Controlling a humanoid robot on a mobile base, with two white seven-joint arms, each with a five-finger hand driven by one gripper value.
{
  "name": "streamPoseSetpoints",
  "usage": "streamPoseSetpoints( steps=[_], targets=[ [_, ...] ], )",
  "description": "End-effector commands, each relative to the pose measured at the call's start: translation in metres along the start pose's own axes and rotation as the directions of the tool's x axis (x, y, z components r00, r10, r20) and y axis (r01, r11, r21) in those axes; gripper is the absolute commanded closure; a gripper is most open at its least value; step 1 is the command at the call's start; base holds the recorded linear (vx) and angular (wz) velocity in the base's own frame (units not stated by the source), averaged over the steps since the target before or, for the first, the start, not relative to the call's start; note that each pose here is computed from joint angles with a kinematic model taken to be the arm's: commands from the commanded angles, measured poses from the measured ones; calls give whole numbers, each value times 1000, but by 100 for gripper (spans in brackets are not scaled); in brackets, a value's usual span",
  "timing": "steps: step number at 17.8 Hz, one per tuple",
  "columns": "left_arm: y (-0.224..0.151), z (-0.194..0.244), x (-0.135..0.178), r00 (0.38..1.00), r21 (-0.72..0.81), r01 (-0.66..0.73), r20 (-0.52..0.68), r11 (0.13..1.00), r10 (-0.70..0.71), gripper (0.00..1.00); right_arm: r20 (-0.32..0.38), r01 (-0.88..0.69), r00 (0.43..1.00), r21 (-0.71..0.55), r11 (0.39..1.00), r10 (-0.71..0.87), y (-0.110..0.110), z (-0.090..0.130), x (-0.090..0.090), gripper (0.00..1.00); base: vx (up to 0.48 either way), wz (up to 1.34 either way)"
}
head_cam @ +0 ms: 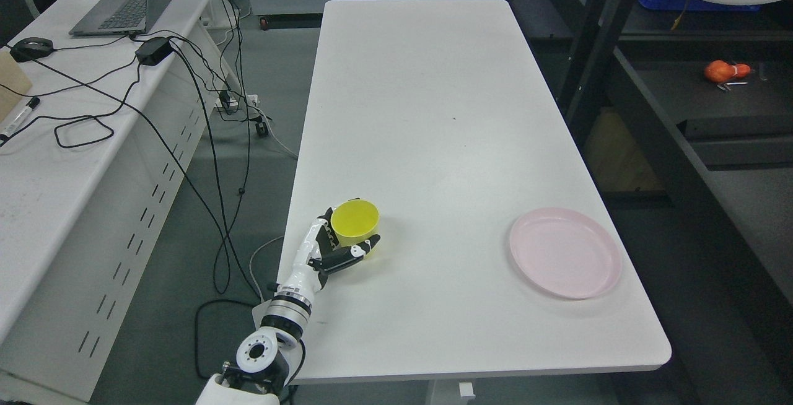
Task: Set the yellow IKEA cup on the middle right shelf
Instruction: 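Lift the yellow cup with the left hand while turning toward the shelf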
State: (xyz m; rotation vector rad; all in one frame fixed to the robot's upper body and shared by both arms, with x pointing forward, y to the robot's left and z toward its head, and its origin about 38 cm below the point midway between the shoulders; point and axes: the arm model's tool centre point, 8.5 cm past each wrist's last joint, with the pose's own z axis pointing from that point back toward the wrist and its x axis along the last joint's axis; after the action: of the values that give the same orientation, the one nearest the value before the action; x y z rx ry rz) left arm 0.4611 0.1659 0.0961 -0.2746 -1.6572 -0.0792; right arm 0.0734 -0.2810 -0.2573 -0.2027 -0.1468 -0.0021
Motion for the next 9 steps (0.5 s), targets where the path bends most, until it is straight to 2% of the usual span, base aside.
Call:
streamPoseSetpoints(
  steps=[1,5,9],
  targets=[
    [38,5,12,993,100,-69,100,993,59,100,-15,3,1000,-13,1000,-3,-10,-1,-9,1,0,0],
    [28,30,68,954,62,-82,293,995,60,100,-15,3,1000,-13,1000,-3,-10,-1,-9,1,0,0],
    [22,53,97,920,42,-82,388,996,60,100,-15,3,1000,-13,1000,-3,-10,-1,-9,1,-33,-77]
  ],
)
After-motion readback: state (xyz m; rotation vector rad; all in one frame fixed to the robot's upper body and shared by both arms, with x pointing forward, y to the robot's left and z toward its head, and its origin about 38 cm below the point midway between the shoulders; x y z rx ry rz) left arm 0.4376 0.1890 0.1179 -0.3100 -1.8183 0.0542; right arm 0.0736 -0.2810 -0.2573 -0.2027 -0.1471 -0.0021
